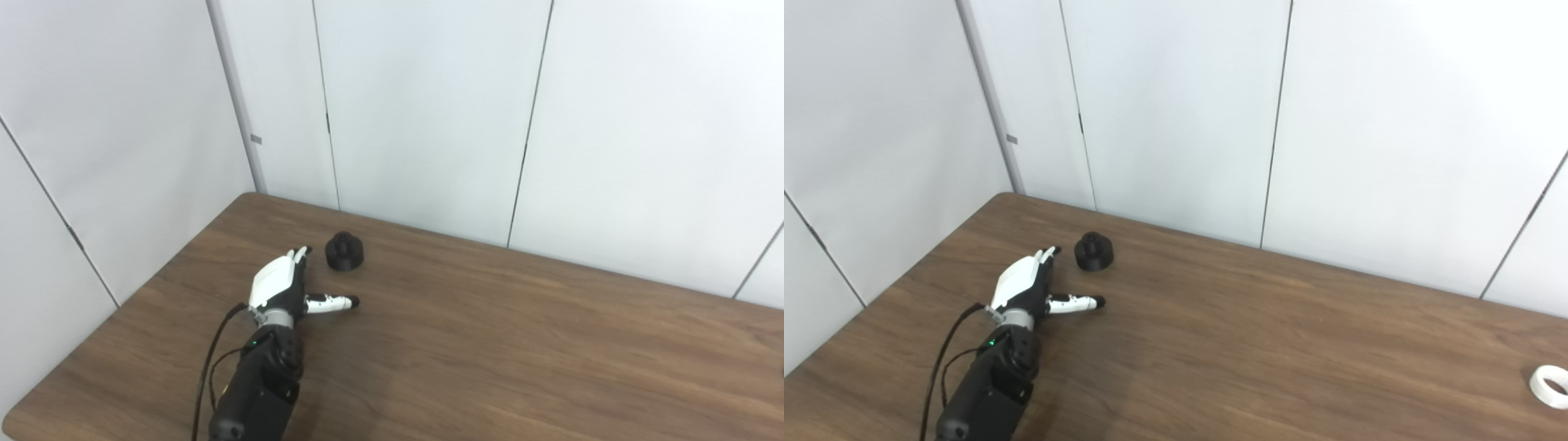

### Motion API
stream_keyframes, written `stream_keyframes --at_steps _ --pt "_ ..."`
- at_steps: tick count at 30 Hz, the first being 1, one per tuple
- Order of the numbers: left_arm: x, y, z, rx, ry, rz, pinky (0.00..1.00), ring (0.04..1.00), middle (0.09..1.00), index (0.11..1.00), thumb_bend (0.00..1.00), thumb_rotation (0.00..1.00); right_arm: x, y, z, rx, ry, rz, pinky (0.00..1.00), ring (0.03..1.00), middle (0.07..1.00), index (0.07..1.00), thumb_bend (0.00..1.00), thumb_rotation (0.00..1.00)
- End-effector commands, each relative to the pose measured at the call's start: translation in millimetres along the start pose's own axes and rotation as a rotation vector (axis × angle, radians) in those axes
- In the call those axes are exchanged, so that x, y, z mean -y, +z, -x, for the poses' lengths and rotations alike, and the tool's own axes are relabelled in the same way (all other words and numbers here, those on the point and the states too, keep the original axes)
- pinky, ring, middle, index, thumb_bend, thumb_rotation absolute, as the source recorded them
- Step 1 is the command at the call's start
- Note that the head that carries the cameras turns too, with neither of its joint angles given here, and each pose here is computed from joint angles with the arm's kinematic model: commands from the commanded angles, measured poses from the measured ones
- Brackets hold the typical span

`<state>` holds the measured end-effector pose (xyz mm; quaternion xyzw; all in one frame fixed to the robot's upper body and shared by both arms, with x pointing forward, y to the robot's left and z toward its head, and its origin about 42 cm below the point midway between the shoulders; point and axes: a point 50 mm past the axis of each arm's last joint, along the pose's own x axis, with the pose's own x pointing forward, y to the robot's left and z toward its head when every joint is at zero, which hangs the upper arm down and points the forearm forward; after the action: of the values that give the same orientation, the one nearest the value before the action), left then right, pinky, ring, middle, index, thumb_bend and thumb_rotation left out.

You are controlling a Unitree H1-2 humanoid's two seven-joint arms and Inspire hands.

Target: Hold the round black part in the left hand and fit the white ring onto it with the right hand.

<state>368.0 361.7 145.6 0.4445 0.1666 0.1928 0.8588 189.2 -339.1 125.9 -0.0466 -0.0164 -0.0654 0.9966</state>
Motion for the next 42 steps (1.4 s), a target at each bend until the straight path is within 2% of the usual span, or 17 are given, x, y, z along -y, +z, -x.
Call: stream_keyframes --at_steps 1,18,27,42 --pt "-10 5 -10 0.000 0.030 0.001 1.00 1.000 1.000 0.998 1.00 0.44 8 2 8 -0.007 -0.005 0.014 1.00 1.000 0.985 0.988 0.83 0.90" --pt "1 9 -29 -0.041 0.028 0.028 1.00 1.000 1.000 1.000 1.00 0.45 13 1 21 -0.008 -0.007 0.026 1.00 1.000 0.989 0.999 0.85 0.91" --pt "7 20 -35 -0.023 0.001 0.045 1.00 1.000 1.000 1.000 1.00 0.43 15 3 30 -0.008 -0.006 0.030 1.00 0.993 0.985 0.990 0.86 0.90" --pt "15 29 -36 0.003 -0.028 0.053 1.00 1.000 1.000 0.970 1.00 0.40 12 6 41 -0.001 -0.001 0.029 1.00 0.991 0.976 0.973 0.82 0.90"
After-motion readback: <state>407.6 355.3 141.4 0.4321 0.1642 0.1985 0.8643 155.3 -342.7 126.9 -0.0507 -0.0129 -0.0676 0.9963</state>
